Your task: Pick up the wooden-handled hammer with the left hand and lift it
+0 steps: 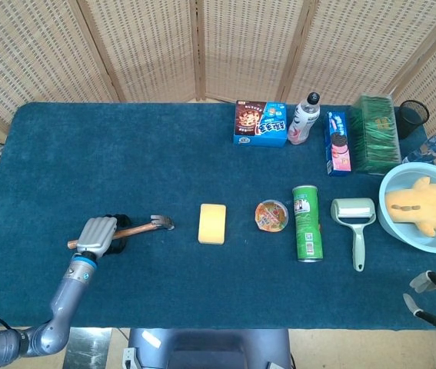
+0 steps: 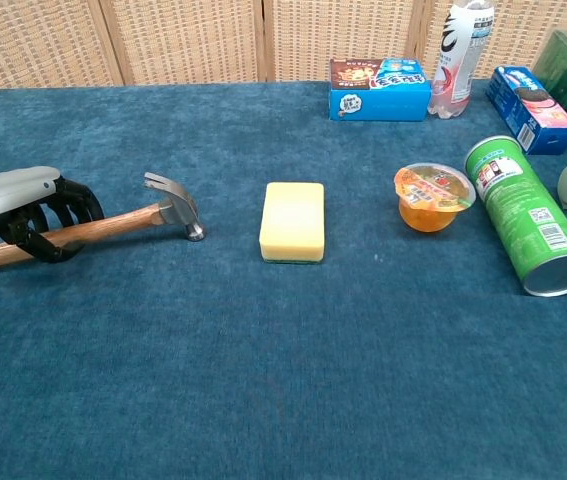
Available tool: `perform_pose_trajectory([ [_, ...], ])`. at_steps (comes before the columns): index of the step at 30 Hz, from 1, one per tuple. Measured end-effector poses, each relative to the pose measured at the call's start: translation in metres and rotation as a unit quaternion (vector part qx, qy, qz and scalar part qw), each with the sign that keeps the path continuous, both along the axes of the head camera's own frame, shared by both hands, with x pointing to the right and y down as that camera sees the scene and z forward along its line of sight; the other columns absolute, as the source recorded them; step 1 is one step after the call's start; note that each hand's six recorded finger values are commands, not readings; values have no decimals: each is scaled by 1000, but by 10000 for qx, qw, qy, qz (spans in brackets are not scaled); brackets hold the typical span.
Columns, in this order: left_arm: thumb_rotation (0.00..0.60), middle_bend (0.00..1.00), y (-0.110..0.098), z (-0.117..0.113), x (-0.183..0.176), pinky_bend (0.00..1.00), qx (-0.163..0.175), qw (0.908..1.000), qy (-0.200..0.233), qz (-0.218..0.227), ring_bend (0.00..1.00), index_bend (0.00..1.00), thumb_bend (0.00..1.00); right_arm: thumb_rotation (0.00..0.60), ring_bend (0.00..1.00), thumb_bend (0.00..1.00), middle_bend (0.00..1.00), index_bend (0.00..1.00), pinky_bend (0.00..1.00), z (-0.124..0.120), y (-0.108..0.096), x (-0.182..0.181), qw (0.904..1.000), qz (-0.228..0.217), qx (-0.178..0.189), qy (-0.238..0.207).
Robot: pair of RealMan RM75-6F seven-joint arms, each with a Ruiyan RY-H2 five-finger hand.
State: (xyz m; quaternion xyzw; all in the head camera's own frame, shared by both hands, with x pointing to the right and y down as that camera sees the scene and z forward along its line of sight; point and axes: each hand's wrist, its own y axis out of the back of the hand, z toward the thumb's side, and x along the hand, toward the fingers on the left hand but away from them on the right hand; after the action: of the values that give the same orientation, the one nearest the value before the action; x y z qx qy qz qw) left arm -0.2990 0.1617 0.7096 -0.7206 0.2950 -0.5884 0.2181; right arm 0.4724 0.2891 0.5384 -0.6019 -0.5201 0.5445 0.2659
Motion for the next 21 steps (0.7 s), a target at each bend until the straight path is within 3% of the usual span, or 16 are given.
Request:
perform_pose_trajectory([
  [5, 600, 430, -2, 5, 5, 473, -56, 10000, -22, 47, 394, 333, 625, 600, 520, 287, 581, 540, 454, -3, 2, 3, 10000, 71, -1, 19],
  [8, 600, 486, -6, 3, 9, 533, -50, 10000, 67, -2, 459, 387, 655, 600, 520, 287, 580, 540, 456, -5, 4, 5, 9999, 126, 8, 36],
  [11, 600, 541, -11, -2, 12, 595, -2, 9996, 238, -175, 528, 428, 665, 600, 520, 286, 581, 540, 458, -6, 4, 6, 9999, 135, 27, 31],
  [16, 600, 557, -20, -13, 11, 666, 158, 9969, 581, -512, 542, 434, 663, 600, 519, 287, 580, 540, 458, -6, 5, 6, 9999, 158, 36, 9],
  [21, 600, 605, -30, -29, 12, 709, 432, 9944, 832, -486, 568, 434, 647, 600, 516, 287, 581, 540, 458, -5, 5, 7, 9999, 168, 34, -9],
])
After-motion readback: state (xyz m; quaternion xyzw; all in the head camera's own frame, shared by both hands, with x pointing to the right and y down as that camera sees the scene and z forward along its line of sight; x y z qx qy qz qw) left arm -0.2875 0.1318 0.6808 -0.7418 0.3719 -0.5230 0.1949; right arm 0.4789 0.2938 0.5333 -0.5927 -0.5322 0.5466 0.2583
